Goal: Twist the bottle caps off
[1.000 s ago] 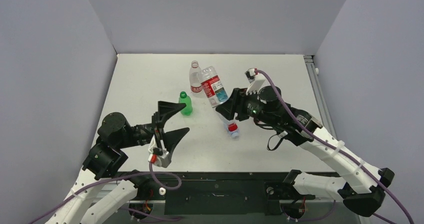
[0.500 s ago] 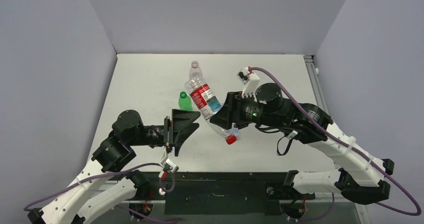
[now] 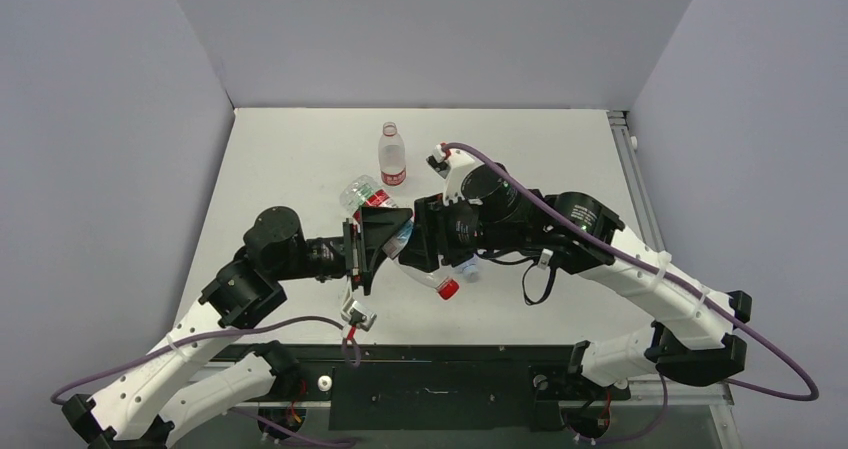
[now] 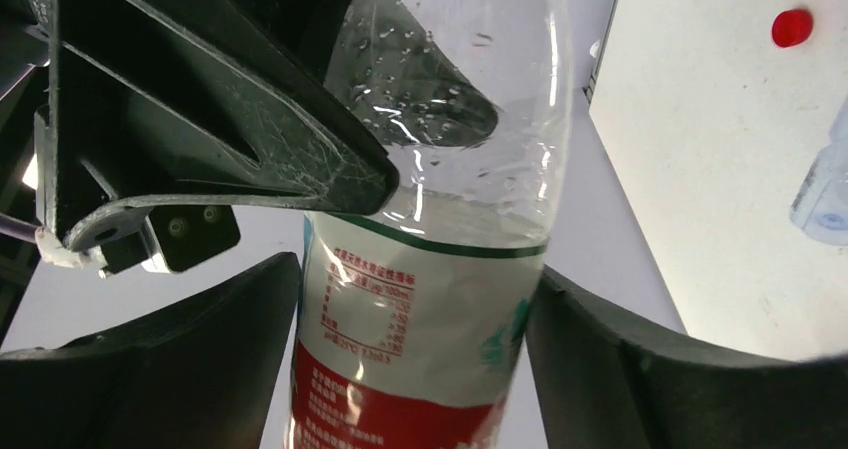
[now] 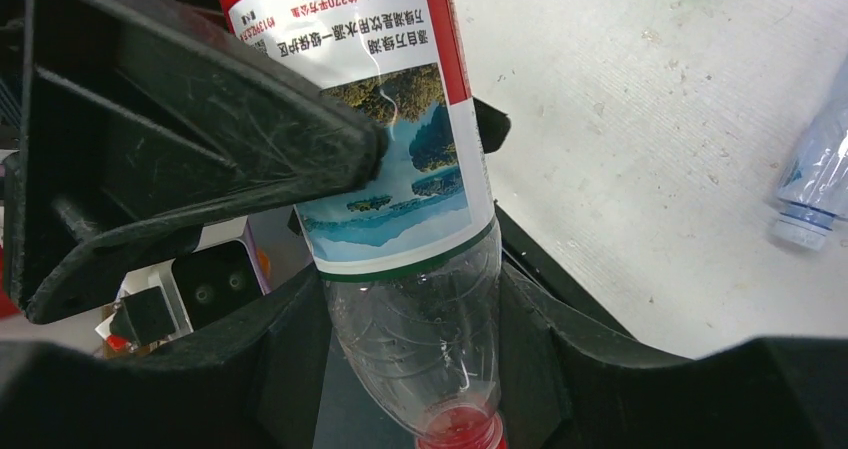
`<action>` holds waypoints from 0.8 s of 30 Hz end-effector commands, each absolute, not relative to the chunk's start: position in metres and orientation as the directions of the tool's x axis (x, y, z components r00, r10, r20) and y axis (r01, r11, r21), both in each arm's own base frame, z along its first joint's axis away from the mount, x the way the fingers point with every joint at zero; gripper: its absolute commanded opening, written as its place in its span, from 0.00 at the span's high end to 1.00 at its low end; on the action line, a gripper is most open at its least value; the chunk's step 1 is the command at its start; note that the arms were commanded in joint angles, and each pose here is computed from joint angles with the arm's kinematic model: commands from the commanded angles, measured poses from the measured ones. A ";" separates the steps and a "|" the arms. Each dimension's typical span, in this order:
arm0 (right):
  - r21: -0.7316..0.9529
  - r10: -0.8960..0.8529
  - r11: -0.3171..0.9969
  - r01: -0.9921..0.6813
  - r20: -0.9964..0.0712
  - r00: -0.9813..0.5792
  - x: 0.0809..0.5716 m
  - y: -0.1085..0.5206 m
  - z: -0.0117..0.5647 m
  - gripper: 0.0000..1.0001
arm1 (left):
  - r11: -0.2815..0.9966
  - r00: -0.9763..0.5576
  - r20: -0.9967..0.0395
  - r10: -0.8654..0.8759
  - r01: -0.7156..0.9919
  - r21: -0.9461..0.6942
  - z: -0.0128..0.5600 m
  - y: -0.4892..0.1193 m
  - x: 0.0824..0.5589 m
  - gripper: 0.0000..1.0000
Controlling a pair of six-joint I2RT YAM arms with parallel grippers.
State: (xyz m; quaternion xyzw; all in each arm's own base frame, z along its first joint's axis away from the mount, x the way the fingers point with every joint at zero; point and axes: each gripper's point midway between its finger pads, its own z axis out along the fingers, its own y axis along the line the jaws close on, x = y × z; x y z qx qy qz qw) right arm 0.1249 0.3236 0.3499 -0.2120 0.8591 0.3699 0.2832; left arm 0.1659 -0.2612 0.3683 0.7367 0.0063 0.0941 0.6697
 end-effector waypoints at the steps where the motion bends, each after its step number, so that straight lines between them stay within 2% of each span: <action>1: 0.485 -0.194 0.612 -0.624 -0.673 -0.713 0.124 0.328 0.365 0.55 | -0.077 0.975 0.141 0.172 -0.129 0.989 0.399 -0.260 0.172 0.35; 4: 0.465 -0.201 0.623 -0.629 -0.682 -0.703 0.127 0.326 0.371 0.48 | -0.077 0.973 0.131 0.189 -0.119 0.990 0.404 -0.261 0.177 0.54; 5: 0.456 -0.194 0.623 -0.635 -0.697 -0.691 0.129 0.324 0.376 0.45 | -0.072 0.975 0.111 0.193 -0.099 0.992 0.404 -0.260 0.177 0.56; 6: 0.435 -0.181 0.645 -0.628 -0.712 -0.679 0.134 0.320 0.378 0.36 | -0.071 0.975 0.100 0.201 -0.087 0.994 0.402 -0.259 0.178 0.58; 8: 0.395 -0.148 0.676 -0.622 -0.754 -0.640 0.145 0.310 0.389 0.23 | -0.035 0.971 0.082 0.223 -0.076 0.996 0.402 -0.255 0.178 0.60; 10: 0.362 -0.099 0.703 -0.612 -0.803 -0.588 0.156 0.300 0.408 0.20 | 0.022 0.968 0.029 0.248 -0.036 0.999 0.402 -0.248 0.177 0.61; 12: 0.353 -0.023 0.719 -0.599 -0.849 -0.528 0.165 0.288 0.440 0.18 | 0.096 0.958 -0.078 0.275 0.054 0.994 0.405 -0.239 0.176 0.61; 16: 0.333 0.076 0.728 -0.599 -0.908 -0.413 0.178 0.279 0.481 0.17 | 0.316 0.870 -0.391 0.299 0.296 0.901 0.423 -0.219 0.182 0.61; 17: 0.341 0.117 0.713 -0.612 -0.919 -0.376 0.180 0.280 0.496 0.17 | 0.388 0.819 -0.513 0.257 0.399 0.831 0.432 -0.215 0.180 0.61; 19: 0.350 0.167 0.695 -0.628 -0.928 -0.333 0.182 0.284 0.511 0.17 | 0.497 0.702 -0.682 0.203 0.526 0.690 0.447 -0.207 0.184 0.61; 21: 0.354 0.209 0.675 -0.648 -0.933 -0.292 0.181 0.289 0.525 0.17 | 0.557 0.578 -0.801 0.154 0.619 0.554 0.448 -0.202 0.185 0.61; 24: 0.331 0.234 0.661 -0.673 -0.944 -0.234 0.179 0.298 0.540 0.16 | 0.587 0.462 -0.883 0.081 0.694 0.417 0.445 -0.200 0.181 0.60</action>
